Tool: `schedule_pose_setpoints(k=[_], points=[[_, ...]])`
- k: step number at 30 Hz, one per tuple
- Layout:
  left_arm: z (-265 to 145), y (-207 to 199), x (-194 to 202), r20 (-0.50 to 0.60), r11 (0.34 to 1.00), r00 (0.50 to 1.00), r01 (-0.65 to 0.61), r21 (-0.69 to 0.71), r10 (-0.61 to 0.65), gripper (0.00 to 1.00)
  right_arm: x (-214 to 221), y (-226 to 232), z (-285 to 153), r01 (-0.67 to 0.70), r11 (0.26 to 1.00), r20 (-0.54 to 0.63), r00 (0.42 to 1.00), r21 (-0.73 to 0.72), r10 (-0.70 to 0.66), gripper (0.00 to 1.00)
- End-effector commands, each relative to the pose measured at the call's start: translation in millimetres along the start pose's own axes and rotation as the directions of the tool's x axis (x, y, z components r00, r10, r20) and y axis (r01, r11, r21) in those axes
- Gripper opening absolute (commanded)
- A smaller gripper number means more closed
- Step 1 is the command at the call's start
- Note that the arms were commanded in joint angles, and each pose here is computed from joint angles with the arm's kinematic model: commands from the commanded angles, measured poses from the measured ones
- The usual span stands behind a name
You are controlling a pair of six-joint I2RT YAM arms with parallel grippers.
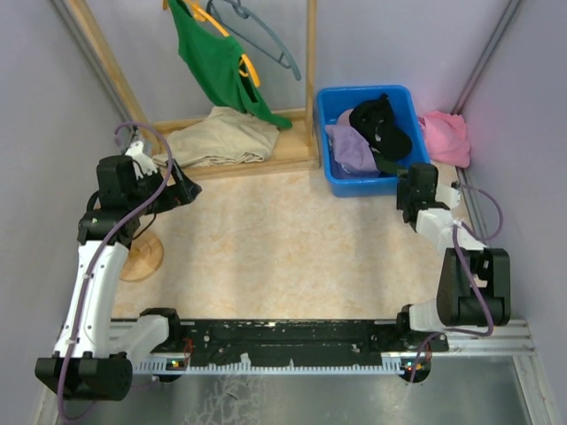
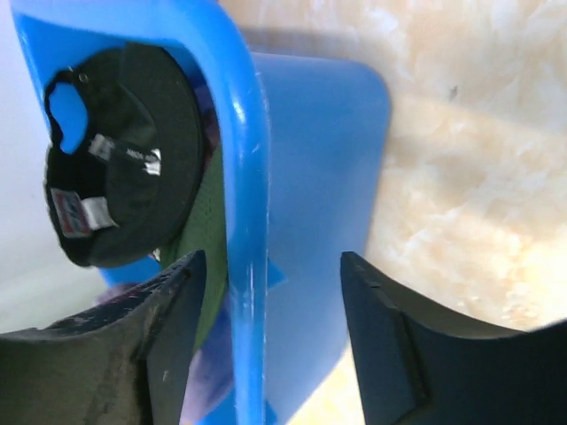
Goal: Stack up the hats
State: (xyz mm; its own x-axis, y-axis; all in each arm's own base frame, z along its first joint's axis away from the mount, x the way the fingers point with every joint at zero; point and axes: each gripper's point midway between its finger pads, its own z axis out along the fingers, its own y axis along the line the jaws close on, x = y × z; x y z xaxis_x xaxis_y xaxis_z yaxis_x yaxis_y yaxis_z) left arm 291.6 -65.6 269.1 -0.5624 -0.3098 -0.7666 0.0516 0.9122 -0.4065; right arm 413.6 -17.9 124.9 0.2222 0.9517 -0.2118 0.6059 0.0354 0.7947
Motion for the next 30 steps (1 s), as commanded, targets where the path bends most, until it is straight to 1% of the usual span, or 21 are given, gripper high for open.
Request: schedule_pose_setpoints(k=[1, 2, 5, 6, 7, 8, 9, 10, 11, 12, 13, 16, 17, 20, 23, 25, 30], points=[[5, 15, 1, 0.005, 0.996, 1.0, 0.025, -0.085, -0.025, 0.99, -19, 35, -31, 0.177, 0.976, 0.069, 0.983, -0.123, -0.17, 0.69], [10, 19, 5, -0.002, 0.995, 0.999, 0.04, -0.094, -0.04, 0.99, -23, 40, -37, 0.21, 0.968, 0.087, 0.976, -0.14, -0.199, 0.74], [32, 27, 26, -0.046, 0.991, 0.994, 0.093, -0.099, -0.098, 0.97, -34, 56, -55, 0.292, 0.937, 0.144, 0.953, -0.19, -0.268, 0.82], [39, 30, 31, -0.053, 0.988, 0.991, 0.115, -0.107, -0.121, 0.95, -38, 63, -62, 0.313, 0.926, 0.161, 0.945, -0.209, -0.283, 0.85], [45, 33, 37, -0.058, 0.985, 0.988, 0.134, -0.112, -0.141, 0.9, -39, 68, -66, 0.336, 0.915, 0.171, 0.938, -0.223, -0.302, 0.87], [52, 36, 39, -0.053, 0.982, 0.986, 0.151, -0.114, -0.158, 0.78, -42, 74, -72, 0.351, 0.907, 0.183, 0.932, -0.234, -0.314, 0.88], [58, 37, 42, -0.049, 0.98, 0.984, 0.168, -0.11, -0.174, 0.62, -43, 79, -77, 0.368, 0.896, 0.193, 0.925, -0.249, -0.326, 0.88], [64, 38, 43, -0.041, 0.977, 0.981, 0.185, -0.105, -0.19, 0.4, -45, 84, -83, 0.381, 0.887, 0.202, 0.92, -0.262, -0.335, 0.88], [71, 39, 45, -0.034, 0.974, 0.978, 0.202, -0.102, -0.206, 0.24, -48, 89, -90, 0.388, 0.879, 0.213, 0.917, -0.275, -0.338, 0.88], [77, 38, 42, -0.025, 0.973, 0.976, 0.212, -0.091, -0.215, 0.13, -51, 93, -97, 0.396, 0.872, 0.225, 0.913, -0.286, -0.341, 0.88], [83, 40, 42, -0.027, 0.972, 0.976, 0.214, -0.1, -0.218, 0.05, -54, 96, -104, 0.413, 0.861, 0.242, 0.905, -0.296, -0.35, 0.87], [102, 48, 44, -0.056, 0.965, 0.973, 0.213, -0.155, -0.224, 0.0, -64, 105, -125, 0.431, 0.84, 0.281, 0.894, -0.329, -0.349, 0.87], [109, 52, 45, -0.056, 0.962, 0.974, 0.207, -0.18, -0.22, 0.0, -66, 107, -131, 0.435, 0.834, 0.291, 0.892, -0.339, -0.347, 0.87], [131, 64, 43, -0.018, 0.954, 0.977, 0.203, -0.222, -0.212, 0.0, -69, 110, -147, 0.432, 0.818, 0.3, 0.894, -0.381, -0.332, 0.87], [151, 75, 31, 0.043, 0.944, 0.979, 0.205, -0.258, -0.2, 0.0, -68, 109, -156, 0.432, 0.804, 0.3, 0.896, -0.41, -0.328, 0.87], [166, 83, 26, 0.061, 0.934, 0.98, 0.2, -0.295, -0.191, 0.0, -66, 108, -159, 0.438, 0.792, 0.294, 0.895, -0.425, -0.337, 0.87], [192, 97, 3, 0.148, 0.909, 0.987, 0.114, -0.401, -0.059, 0.0, -60, 103, -162, 0.45, 0.774, 0.277, 0.892, -0.445, -0.358, 0.87]])
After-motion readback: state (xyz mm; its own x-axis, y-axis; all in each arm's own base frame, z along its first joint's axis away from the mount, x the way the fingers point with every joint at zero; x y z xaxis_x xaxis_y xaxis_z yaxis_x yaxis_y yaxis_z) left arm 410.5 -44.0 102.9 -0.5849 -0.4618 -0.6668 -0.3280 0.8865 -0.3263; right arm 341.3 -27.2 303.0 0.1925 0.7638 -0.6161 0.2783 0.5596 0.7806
